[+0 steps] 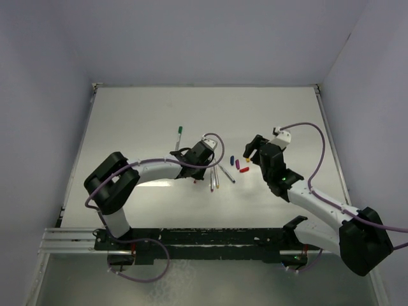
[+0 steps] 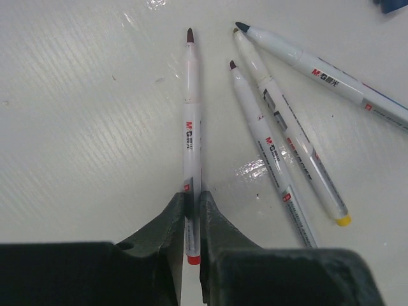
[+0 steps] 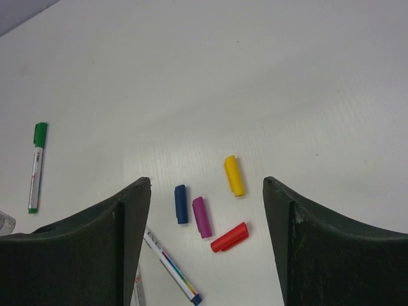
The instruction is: Insert the pens into the pen caps
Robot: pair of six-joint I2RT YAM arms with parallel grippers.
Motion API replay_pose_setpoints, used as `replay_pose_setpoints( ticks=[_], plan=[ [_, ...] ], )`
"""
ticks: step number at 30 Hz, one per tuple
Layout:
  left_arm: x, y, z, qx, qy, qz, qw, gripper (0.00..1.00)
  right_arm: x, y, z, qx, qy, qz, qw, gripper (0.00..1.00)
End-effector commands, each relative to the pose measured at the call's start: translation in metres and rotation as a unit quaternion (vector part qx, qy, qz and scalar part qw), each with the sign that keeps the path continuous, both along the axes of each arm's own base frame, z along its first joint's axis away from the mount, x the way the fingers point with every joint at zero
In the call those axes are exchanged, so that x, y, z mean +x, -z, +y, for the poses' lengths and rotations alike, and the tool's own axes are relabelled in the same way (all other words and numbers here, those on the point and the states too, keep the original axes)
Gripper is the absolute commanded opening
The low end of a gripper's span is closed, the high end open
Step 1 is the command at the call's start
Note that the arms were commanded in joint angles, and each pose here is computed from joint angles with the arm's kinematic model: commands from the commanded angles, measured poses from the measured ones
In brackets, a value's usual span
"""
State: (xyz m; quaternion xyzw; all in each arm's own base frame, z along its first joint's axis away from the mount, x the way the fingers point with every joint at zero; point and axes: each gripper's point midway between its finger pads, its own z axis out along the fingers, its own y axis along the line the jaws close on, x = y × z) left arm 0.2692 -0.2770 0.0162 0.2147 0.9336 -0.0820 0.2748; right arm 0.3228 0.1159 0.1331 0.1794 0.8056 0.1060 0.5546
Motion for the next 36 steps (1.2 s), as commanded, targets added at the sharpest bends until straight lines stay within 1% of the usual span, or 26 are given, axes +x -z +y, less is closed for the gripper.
replay_pose_setpoints(
  ticks=[1,2,3,6,11,17,21,26,31,36],
  plan=[
    [-0.029,0.035,0.024,0.053,-0.018,0.062,0.997,0.07,-0.003,-0.005,-0.001,0.017,0.008,0.008,1.000,0.71],
    [-0.031,0.037,0.024,0.049,-0.018,0.066,0.996,0.01,-0.005,-0.001,-0.001,0.018,0.008,0.018,1.000,0.69],
    [-0.033,0.038,0.024,0.046,-0.017,0.069,0.996,0.00,-0.008,0.005,0.000,0.021,0.009,0.031,0.999,0.67],
    [-0.035,0.032,0.022,0.030,-0.012,0.062,0.998,0.00,-0.018,0.027,0.000,0.033,0.016,0.075,0.997,0.61],
    [-0.022,0.001,0.021,0.004,-0.013,0.006,1.000,0.00,-0.027,0.053,0.000,0.043,0.031,0.118,0.992,0.59],
    [-0.012,-0.042,0.022,-0.040,-0.016,-0.061,0.997,0.00,-0.026,0.056,-0.001,0.047,0.047,0.125,0.990,0.58],
    [-0.013,-0.057,0.022,-0.063,-0.013,-0.082,0.995,0.00,-0.022,0.058,-0.003,0.039,0.059,0.133,0.989,0.58],
    [-0.015,-0.064,0.021,-0.080,0.000,-0.094,0.992,0.00,-0.017,0.069,-0.002,0.024,0.076,0.157,0.984,0.58],
    [-0.016,-0.068,0.021,-0.085,0.014,-0.103,0.991,0.00,-0.010,0.070,-0.005,0.030,0.104,0.154,0.982,0.58],
    [-0.017,-0.064,0.021,-0.078,0.021,-0.102,0.992,0.00,-0.003,0.068,-0.003,0.030,0.113,0.152,0.981,0.58]
  ],
)
